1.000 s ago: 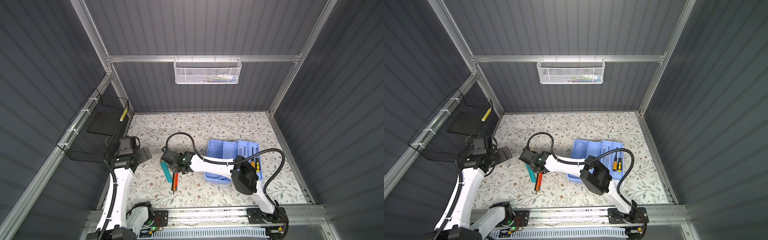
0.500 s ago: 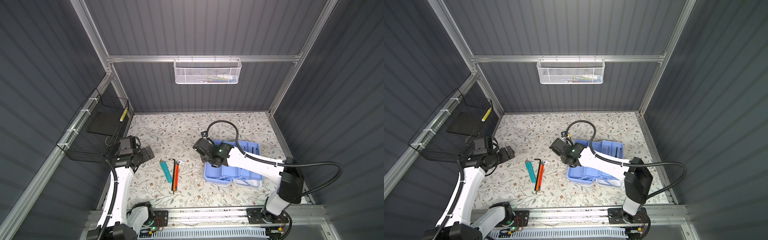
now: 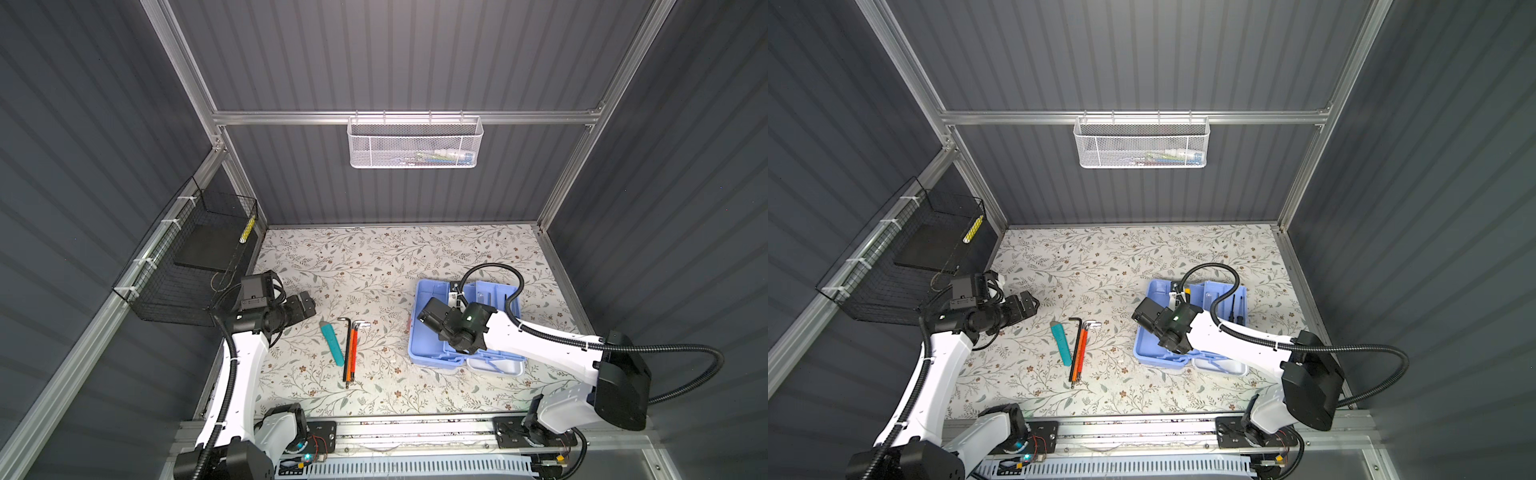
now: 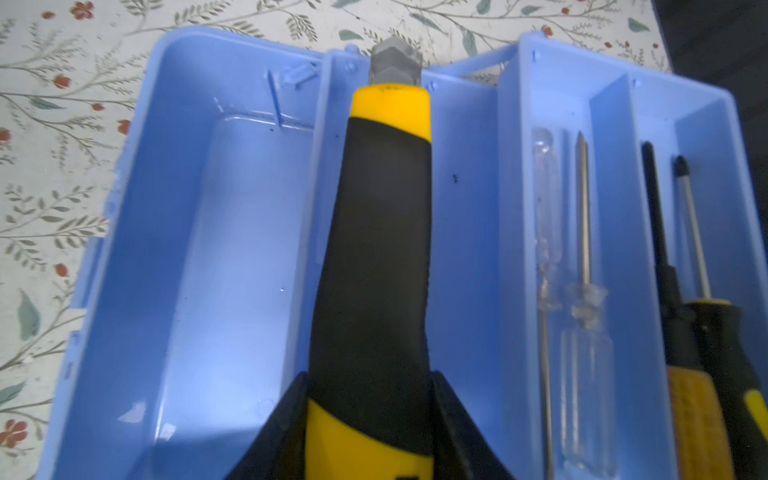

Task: Pack the tool kit
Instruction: 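Carry the black-and-yellow utility knife with the right gripper over the box compartment, then release the knife into the compartment and move the right gripper back to the teal knife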

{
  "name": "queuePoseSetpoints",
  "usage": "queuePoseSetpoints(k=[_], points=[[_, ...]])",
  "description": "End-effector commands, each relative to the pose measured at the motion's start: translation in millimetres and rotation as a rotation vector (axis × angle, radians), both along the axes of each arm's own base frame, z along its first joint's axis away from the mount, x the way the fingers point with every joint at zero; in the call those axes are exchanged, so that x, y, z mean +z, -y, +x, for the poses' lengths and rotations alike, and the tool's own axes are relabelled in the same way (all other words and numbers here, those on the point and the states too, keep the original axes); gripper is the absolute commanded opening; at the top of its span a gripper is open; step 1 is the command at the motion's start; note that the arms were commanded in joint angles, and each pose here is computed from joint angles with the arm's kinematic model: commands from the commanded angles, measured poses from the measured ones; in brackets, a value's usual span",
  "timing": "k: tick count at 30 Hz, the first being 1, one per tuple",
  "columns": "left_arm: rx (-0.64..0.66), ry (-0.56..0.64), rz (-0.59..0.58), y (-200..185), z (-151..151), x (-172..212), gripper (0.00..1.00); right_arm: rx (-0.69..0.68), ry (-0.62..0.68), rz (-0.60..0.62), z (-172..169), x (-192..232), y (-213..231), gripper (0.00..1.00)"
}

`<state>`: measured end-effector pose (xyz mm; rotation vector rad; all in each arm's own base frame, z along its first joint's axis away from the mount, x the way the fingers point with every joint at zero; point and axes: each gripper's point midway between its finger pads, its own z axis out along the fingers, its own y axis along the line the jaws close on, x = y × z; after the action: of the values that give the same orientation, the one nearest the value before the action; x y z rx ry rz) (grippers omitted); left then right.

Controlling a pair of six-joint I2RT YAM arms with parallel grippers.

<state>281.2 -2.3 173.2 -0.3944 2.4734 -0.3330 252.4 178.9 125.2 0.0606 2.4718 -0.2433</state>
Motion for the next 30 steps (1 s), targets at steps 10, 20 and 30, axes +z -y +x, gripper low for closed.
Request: queuePoseSetpoints(k=[10,20,30], points=[[-0.03,-0.003,0.002,3,-1,-2,0.99,-0.064,-0.002,0.024,5,-19,3,0.35],[-0.02,0.01,0.017,1,-2,2,0.99,-0.016,-0.025,0.006,6,-7,-9,0.54],[0.091,-0.02,0.112,-23,-7,2,0.99,0.436,0.02,0.099,3,38,-108,0.62]])
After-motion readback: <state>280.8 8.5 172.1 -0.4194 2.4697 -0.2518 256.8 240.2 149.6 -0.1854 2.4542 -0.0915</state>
